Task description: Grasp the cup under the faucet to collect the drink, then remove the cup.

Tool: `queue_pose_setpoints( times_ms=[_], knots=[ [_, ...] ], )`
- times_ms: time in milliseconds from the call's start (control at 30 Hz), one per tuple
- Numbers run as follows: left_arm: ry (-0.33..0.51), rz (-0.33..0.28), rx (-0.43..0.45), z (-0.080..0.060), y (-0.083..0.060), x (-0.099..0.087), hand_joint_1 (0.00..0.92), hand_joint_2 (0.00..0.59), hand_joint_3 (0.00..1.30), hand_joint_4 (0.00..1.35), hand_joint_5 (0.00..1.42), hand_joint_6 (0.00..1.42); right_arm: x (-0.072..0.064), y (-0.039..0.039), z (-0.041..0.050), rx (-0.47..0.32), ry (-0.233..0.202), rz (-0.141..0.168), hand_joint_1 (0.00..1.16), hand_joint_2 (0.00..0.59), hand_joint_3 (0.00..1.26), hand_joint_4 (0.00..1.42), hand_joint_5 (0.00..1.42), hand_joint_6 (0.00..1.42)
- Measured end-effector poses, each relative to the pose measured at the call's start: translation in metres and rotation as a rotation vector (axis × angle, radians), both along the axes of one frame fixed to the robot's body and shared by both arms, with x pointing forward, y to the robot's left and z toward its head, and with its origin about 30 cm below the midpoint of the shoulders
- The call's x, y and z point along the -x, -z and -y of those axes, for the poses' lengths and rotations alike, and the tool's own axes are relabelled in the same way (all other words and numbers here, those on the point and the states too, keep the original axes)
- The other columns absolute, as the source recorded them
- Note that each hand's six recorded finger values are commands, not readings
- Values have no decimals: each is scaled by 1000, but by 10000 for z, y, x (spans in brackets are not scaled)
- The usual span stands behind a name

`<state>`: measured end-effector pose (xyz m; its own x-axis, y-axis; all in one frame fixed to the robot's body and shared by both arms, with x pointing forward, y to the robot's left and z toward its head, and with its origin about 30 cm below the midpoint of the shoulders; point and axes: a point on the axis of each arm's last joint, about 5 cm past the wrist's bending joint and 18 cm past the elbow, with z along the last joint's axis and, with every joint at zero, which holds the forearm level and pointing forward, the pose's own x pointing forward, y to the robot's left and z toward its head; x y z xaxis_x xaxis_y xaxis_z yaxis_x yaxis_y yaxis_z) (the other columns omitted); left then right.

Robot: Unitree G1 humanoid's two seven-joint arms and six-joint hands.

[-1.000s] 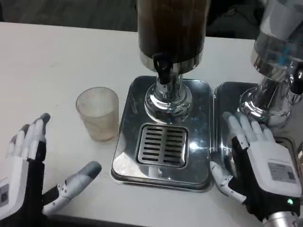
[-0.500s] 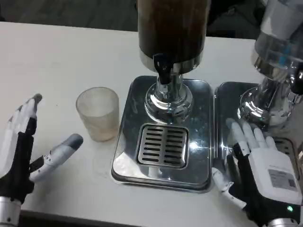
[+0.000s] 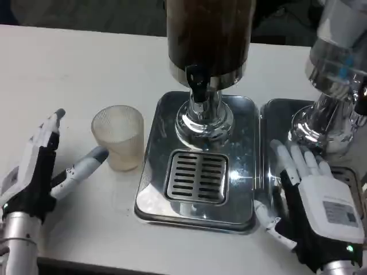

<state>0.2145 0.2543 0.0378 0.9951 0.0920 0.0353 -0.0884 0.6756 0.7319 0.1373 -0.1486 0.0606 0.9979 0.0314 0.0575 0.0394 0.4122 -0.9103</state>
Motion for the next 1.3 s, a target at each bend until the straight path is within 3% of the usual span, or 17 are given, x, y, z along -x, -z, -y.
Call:
queue_pose_setpoints(
  times_ms=[300, 500, 633, 1133, 1300],
  knots=[
    [38, -33, -6, 92, 24, -85, 119, 0, 0, 0, 0, 0, 35, -4, -1, 2, 5, -22, 307, 481, 18, 0, 0, 0],
    [42, -10, -8, 119, 2, -132, 164, 6, 0, 0, 0, 0, 49, -29, -10, -4, -3, -25, 305, 481, 15, 0, 0, 0],
    [35, -1, 6, 138, 6, -143, 183, 3, 0, 0, 0, 0, 85, -15, -4, -1, 4, -49, 306, 480, 15, 0, 0, 0],
    [55, 15, 42, 257, -34, -257, 273, 22, 0, 0, 0, 0, 189, -67, -11, 8, 22, -58, 320, 473, 15, 0, 0, 0],
    [77, 3, 31, 284, -32, -271, 365, 38, 0, 0, 0, 0, 195, -68, -21, 3, 27, -61, 322, 473, 15, 0, 0, 0]
  ],
)
